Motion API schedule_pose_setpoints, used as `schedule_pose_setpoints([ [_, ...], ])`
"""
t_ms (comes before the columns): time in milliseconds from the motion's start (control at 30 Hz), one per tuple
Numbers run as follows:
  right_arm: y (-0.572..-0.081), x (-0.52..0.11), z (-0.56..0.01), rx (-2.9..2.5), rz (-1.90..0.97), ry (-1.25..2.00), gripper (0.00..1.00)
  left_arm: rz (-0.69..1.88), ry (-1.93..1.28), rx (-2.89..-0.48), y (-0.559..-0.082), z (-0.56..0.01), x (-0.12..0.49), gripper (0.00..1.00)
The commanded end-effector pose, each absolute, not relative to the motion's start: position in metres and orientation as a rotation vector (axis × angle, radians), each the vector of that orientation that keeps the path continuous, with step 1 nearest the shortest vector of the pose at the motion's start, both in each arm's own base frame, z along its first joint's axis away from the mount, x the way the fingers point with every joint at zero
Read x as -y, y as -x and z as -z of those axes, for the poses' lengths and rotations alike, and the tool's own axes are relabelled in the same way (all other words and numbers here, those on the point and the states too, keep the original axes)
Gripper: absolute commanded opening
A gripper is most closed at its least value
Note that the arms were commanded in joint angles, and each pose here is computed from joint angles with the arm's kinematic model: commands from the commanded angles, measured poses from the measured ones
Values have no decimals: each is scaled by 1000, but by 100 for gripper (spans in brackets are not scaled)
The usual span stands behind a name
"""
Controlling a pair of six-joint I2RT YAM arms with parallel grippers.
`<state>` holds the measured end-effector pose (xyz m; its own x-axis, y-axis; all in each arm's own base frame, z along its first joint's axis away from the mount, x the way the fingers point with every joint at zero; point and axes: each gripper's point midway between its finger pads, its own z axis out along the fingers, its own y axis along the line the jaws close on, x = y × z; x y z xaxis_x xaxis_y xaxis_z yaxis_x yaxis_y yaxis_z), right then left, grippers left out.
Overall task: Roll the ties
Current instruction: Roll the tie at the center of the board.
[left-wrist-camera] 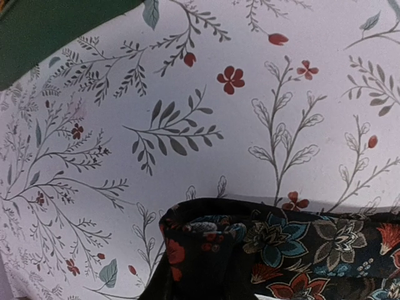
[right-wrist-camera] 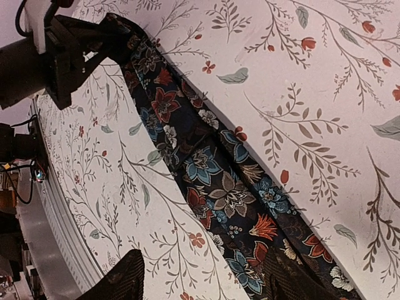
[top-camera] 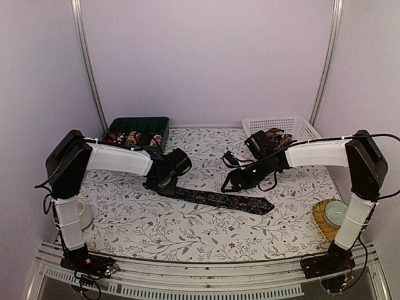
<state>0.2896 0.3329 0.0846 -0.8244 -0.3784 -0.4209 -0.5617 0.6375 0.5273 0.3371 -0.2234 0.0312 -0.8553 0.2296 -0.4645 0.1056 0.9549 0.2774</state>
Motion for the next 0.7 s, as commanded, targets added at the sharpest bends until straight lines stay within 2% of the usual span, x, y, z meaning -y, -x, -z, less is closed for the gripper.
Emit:
schedule_pose_setpoints([
  [0,-290,-332,-124,-2479,-1027,748,65,-801,-361,-2620,-304,-3,183,15],
  [100,-290,-331,-122,-2483,-1029,744,65,-835,-391,-2598,-302,-3,194,19],
  [200,-289,-330,-122,-2482,-1034,740,65,-793,-407,-2599,-301,-2,208,28],
  [333,-289,-330,-123,-2480,-1041,741,65,-725,-428,-2593,-301,-5,227,36],
  [667,-290,-329,-122,-2482,-1046,733,65,-654,-481,-2567,-305,-12,259,41],
])
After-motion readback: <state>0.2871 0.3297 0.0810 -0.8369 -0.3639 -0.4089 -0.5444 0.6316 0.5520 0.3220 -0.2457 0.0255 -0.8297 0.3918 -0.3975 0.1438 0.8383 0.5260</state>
